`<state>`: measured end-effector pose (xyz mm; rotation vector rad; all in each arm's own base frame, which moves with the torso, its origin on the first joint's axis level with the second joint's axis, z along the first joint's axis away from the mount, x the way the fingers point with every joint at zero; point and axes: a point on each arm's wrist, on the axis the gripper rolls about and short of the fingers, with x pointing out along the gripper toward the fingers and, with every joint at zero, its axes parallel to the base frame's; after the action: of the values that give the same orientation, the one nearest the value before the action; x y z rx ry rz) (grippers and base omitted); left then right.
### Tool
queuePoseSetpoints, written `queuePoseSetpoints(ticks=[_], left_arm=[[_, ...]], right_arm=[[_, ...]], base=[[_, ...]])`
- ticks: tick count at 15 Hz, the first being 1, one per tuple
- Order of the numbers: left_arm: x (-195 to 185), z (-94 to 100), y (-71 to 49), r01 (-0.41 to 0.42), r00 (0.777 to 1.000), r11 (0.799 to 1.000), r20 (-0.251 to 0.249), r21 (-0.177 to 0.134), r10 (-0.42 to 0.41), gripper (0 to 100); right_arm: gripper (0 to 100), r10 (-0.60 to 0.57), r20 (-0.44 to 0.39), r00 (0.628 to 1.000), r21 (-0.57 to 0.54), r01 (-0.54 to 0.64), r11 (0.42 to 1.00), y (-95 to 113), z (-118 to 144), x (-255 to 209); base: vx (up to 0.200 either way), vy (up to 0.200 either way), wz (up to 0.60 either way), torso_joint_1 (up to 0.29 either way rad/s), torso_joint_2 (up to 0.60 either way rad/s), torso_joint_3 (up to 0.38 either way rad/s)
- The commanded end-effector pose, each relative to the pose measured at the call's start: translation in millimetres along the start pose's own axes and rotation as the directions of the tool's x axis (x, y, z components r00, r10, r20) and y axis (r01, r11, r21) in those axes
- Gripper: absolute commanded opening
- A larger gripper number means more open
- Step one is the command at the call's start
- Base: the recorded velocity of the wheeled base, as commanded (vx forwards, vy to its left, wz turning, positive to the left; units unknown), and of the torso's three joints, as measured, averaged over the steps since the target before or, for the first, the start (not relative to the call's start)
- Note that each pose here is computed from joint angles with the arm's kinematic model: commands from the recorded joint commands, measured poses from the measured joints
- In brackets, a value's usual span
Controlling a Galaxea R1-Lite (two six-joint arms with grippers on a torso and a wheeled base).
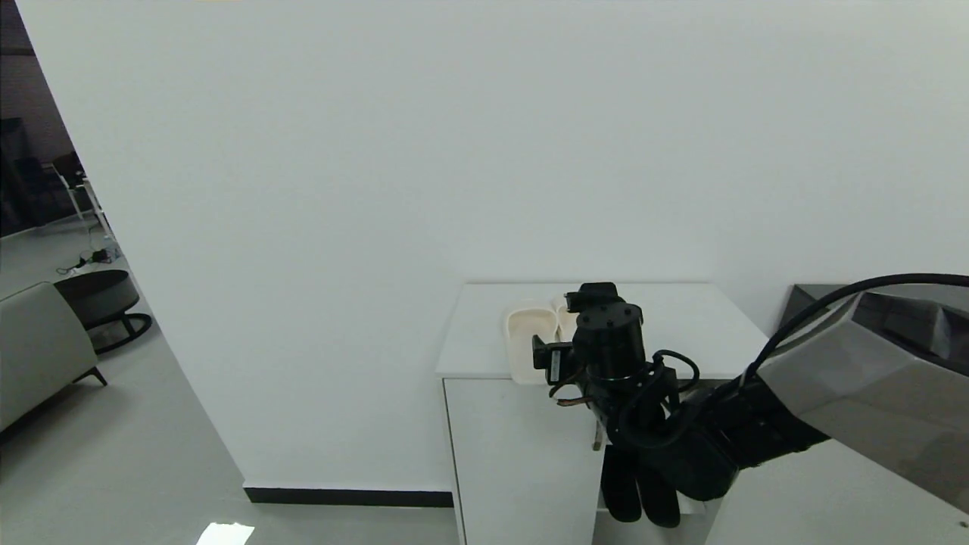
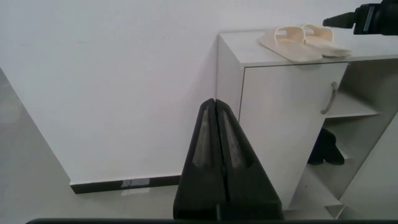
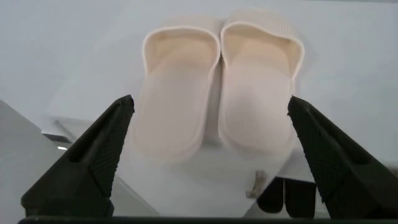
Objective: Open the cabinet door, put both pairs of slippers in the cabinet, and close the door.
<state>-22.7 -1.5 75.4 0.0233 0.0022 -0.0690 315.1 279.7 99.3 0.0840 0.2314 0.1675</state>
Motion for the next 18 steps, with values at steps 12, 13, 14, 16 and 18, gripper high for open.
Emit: queuePoseSetpoints(ticks=[12, 13, 14, 16, 18], left_arm=[[0.1, 0.0, 0.0, 0.000, 1.000, 1.000, -0.002, -0.005, 0.000, 0], [0.1, 0.2, 0.0, 0.000, 1.000, 1.000, 0.000, -0.005, 0.000, 0], [0.1, 0.2, 0.0, -0.001, 1.000, 1.000, 0.000, -0.007, 0.001, 0], [0.1, 0.2, 0.0, 0.000, 1.000, 1.000, 0.000, -0.007, 0.000, 0], [0.1, 0.0, 0.0, -0.001, 1.000, 1.000, -0.002, -0.007, 0.001, 0]], right_arm=[[100, 0.033, -0.091, 0.995, -0.034, -0.036, 0.999, 4.4, -17.5, 37.5], [100, 0.028, -0.094, 0.995, -0.035, -0.031, 0.999, 3.7, -16.7, 41.7], [100, 0.023, -0.100, 0.995, -0.043, -0.027, 0.999, 3.1, -18.3, 44.1], [100, 0.012, -0.102, 0.995, -0.049, -0.017, 0.999, -0.7, -21.0, 51.5], [100, -0.012, -0.097, 0.995, -0.063, 0.006, 0.998, -6.9, -26.8, 68.3]], base=[[0.067, 0.000, 0.00, 0.004, 0.00, 0.000], [0.000, 0.000, 0.00, 0.000, 0.00, 0.000], [0.000, 0.000, 0.00, 0.000, 0.00, 0.000], [0.000, 0.000, 0.00, 0.000, 0.00, 0.000], [0.000, 0.000, 0.00, 0.000, 0.00, 0.000]])
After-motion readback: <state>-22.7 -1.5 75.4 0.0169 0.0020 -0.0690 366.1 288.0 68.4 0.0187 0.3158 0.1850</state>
